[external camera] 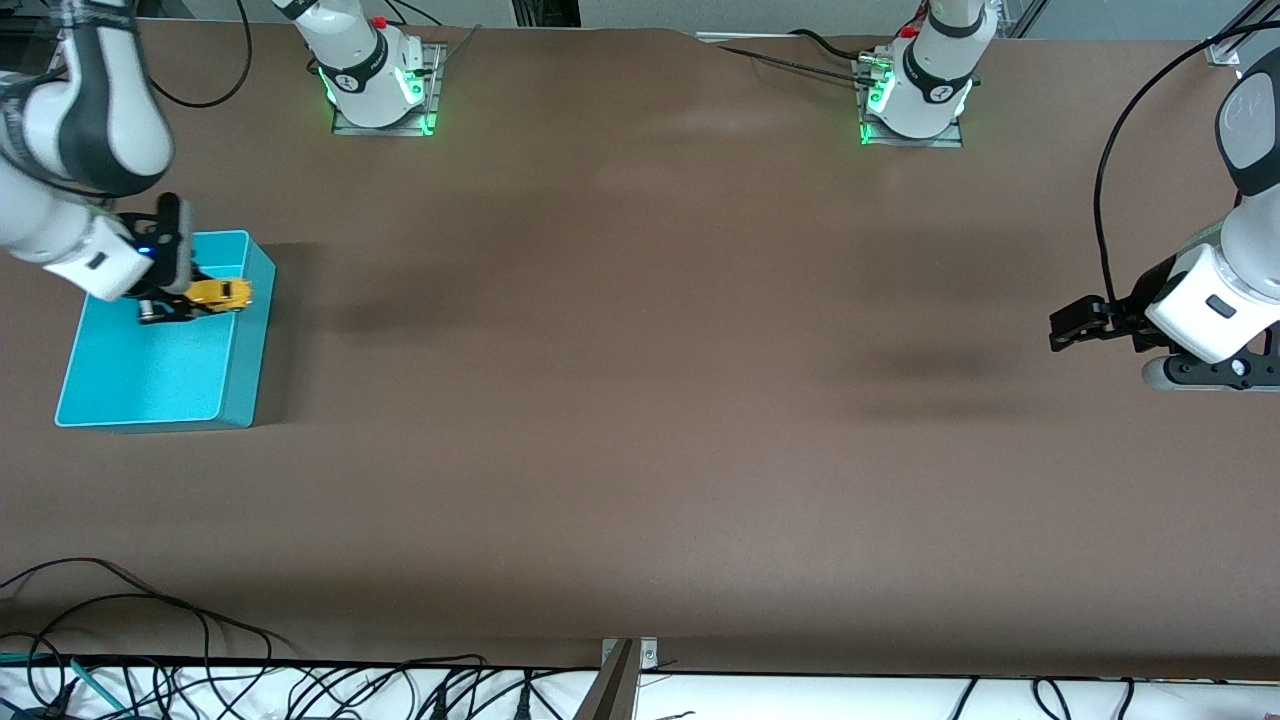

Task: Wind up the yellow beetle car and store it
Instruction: 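Lift the car with the right gripper and lower it into the box, then open the right gripper to release the car inside the box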

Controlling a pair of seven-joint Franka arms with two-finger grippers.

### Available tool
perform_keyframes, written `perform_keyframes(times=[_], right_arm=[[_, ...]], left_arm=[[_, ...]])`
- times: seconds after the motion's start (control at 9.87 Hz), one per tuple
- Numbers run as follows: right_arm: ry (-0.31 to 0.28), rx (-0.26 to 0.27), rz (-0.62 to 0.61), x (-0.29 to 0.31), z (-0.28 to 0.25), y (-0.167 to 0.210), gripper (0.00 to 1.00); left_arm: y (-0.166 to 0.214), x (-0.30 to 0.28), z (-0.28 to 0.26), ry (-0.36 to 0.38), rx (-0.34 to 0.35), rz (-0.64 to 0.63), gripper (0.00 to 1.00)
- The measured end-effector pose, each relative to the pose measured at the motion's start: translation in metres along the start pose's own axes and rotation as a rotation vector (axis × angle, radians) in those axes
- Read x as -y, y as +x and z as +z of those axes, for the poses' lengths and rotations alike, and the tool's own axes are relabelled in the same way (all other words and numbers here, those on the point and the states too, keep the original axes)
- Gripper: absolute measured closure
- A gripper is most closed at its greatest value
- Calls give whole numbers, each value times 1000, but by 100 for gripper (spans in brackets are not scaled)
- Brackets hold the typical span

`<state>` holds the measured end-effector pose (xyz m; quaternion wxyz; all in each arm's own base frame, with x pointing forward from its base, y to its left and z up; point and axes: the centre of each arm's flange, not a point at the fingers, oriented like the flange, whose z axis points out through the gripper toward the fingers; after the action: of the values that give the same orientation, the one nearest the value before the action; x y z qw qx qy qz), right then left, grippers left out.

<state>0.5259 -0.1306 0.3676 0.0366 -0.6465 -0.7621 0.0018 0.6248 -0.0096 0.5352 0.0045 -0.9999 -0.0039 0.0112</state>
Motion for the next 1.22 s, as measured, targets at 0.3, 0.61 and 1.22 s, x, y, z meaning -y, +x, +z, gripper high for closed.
perform_keyframes(times=[0.3, 0.61, 1.22], right_arm=[[22, -23, -74, -5, 30, -74, 55], [55, -43, -75, -3, 90, -121, 55], [154, -123, -9, 44, 159, -150, 55]], left_arm=[[0, 3, 0, -27, 2, -13, 0], [0, 3, -2, -32, -3, -10, 0], [2, 4, -13, -38, -26, -2, 0]])
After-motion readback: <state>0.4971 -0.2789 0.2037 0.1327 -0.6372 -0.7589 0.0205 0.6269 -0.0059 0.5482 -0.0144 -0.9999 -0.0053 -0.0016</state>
